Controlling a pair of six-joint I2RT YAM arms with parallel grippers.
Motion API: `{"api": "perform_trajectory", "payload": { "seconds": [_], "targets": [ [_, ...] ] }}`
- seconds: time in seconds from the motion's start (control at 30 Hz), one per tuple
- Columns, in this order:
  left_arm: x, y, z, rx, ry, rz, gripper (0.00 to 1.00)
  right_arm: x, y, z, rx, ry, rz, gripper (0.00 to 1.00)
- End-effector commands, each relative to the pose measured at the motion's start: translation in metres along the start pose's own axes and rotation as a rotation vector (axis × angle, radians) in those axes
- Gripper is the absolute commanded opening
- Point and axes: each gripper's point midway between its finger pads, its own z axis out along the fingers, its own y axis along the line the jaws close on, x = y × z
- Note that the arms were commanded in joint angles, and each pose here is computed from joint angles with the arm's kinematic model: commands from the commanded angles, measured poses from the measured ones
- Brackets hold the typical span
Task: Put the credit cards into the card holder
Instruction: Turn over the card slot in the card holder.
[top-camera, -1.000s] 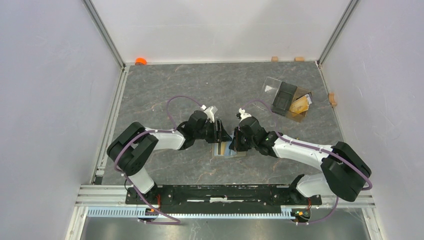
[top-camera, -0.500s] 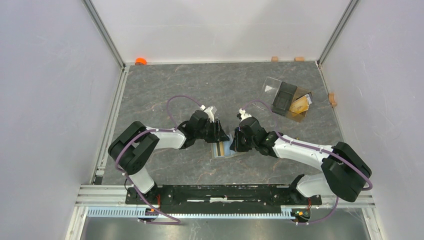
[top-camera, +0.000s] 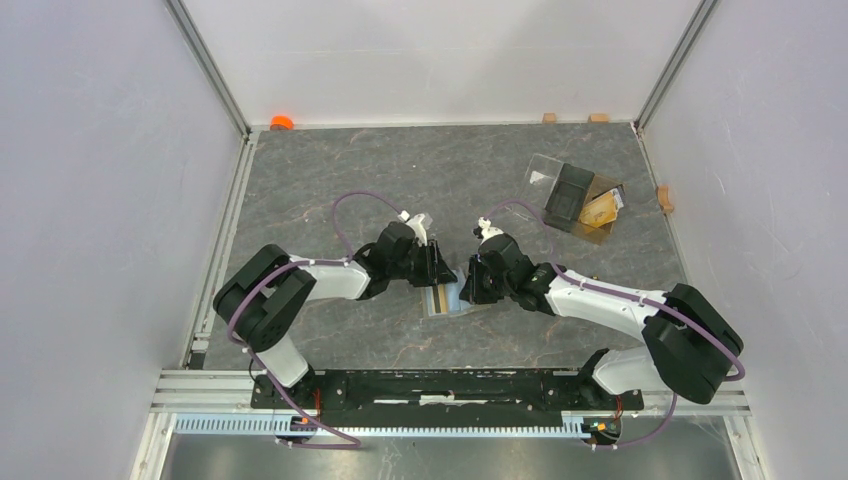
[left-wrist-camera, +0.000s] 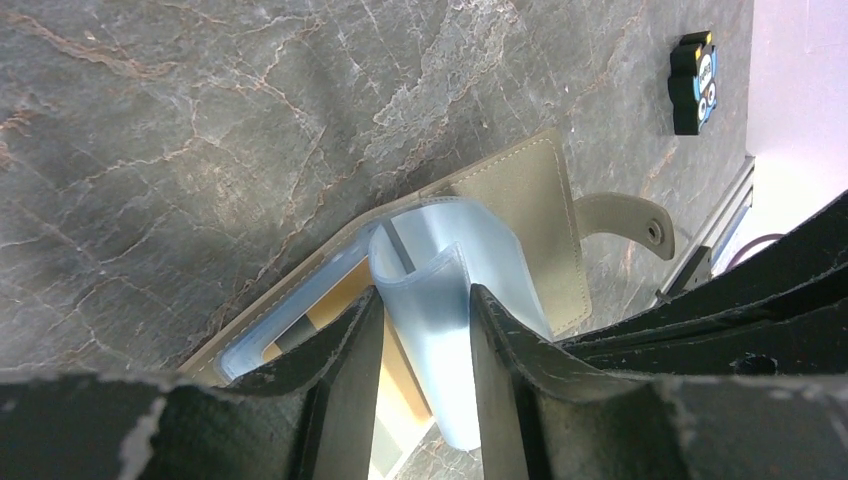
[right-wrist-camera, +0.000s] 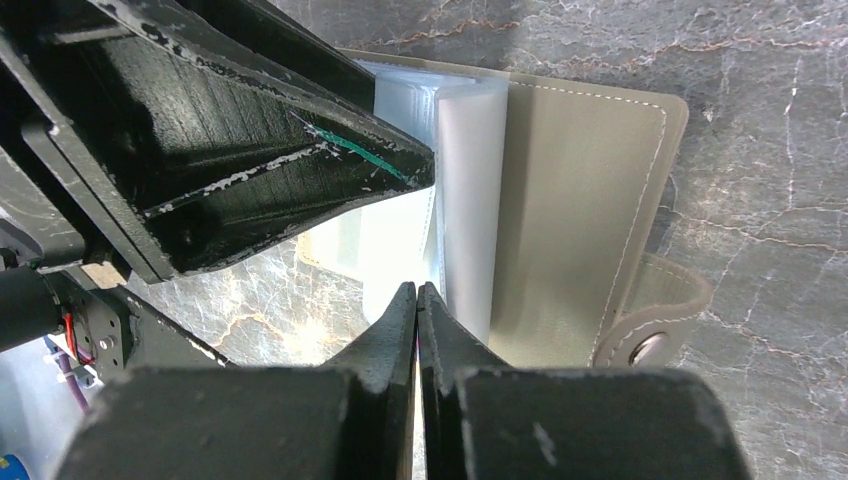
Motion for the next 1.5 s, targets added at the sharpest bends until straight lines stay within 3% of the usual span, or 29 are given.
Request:
{"api": "perform_trajectory", "payload": {
  "seconds": [0.0, 0.57, 0.97, 1.47],
  "targets": [
    [-0.012, -0.014, -0.006, 0.053, -0.048, 0.028, 0.43, -0.003, 0.007, 0.002, -0.034, -0.019, 0.001, 0.06],
    [-0.01, -0.018, -0.007, 0.083, -0.049, 0.022, 0.38, 0.007, 0.007, 0.014, -0.052, 0.02, 0.014, 0.16],
    [-0.011, -0.02, -0.012, 0.137, -0.065, 0.035, 0.24, 0.012, -0.001, 0.009, -0.07, 0.028, 0.049, 0.17],
    [-0.006, -0.035, -0.02, 0.323, -0.064, 0.031, 0.19, 0.004, 0.011, -0.001, -0.273, -0.042, 0.145, 0.27]
  ]
}}
